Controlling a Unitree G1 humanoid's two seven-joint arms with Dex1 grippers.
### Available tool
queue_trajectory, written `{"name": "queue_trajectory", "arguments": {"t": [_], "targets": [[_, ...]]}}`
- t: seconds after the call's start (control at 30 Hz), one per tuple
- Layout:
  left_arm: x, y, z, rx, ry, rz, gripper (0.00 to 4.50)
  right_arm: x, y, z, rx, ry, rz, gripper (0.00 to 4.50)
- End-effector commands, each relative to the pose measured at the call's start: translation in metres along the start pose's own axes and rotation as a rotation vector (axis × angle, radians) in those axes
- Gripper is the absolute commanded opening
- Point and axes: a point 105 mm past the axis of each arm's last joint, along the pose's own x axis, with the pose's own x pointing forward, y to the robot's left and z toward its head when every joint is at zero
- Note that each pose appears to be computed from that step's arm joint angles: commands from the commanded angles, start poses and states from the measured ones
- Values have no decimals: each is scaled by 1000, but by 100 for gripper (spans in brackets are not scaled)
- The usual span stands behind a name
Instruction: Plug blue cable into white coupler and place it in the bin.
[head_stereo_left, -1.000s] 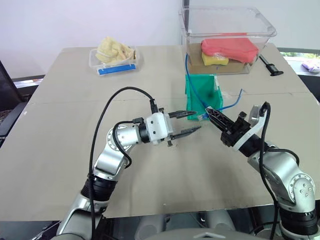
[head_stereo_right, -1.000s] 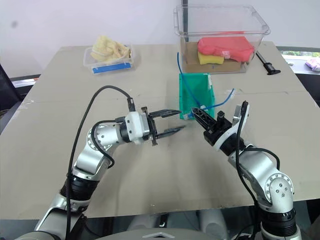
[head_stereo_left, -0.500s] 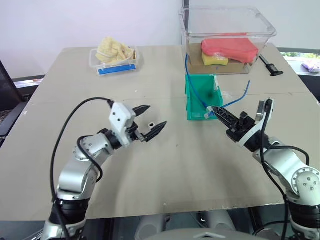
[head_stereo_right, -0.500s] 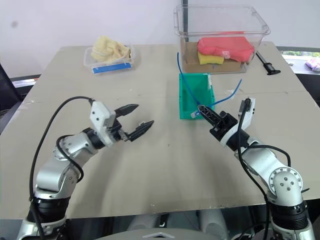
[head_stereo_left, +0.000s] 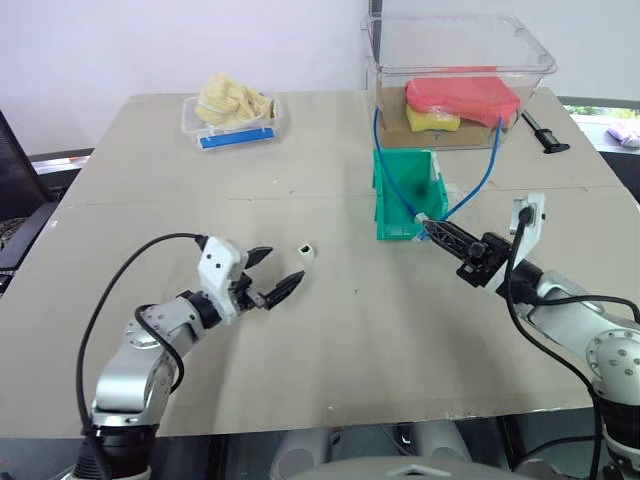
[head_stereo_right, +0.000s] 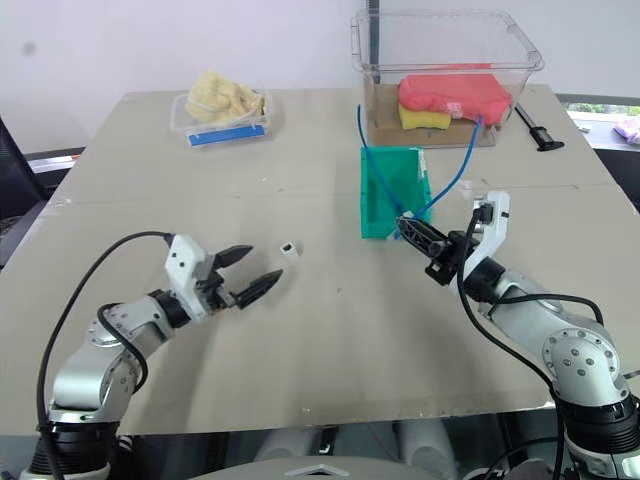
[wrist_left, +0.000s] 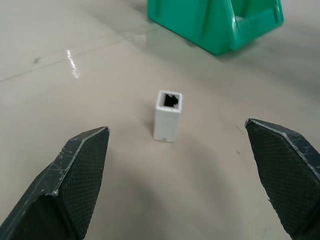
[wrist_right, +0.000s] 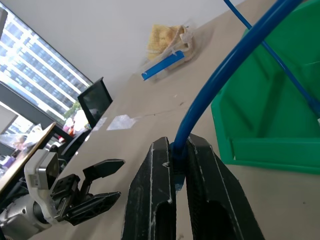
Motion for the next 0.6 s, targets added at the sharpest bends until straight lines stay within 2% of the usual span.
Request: {"name": "queue_trajectory", "arguments": {"t": [0.03, 0.17, 0.37, 0.4, 0.53, 0.6], "targets": [[9, 0, 5, 56, -15, -30, 447, -4, 12, 6, -50, -29, 28, 0], [25, 11, 1, 97, 6, -7, 447, -6, 12, 2, -62, -25, 13, 0], [51, 8, -6, 124, 15, -36, 447, -9, 12, -1, -71, -26, -9, 0], [55, 6, -8, 123, 14, -44, 392, -10, 12, -1, -75, -26, -13, 0], [63, 6, -11, 135, 16, -62, 224, -12, 12, -2, -98, -17, -27, 0], [64, 6, -12, 144, 17, -79, 111, -13, 11, -2, -122, -11, -36, 0]]}}
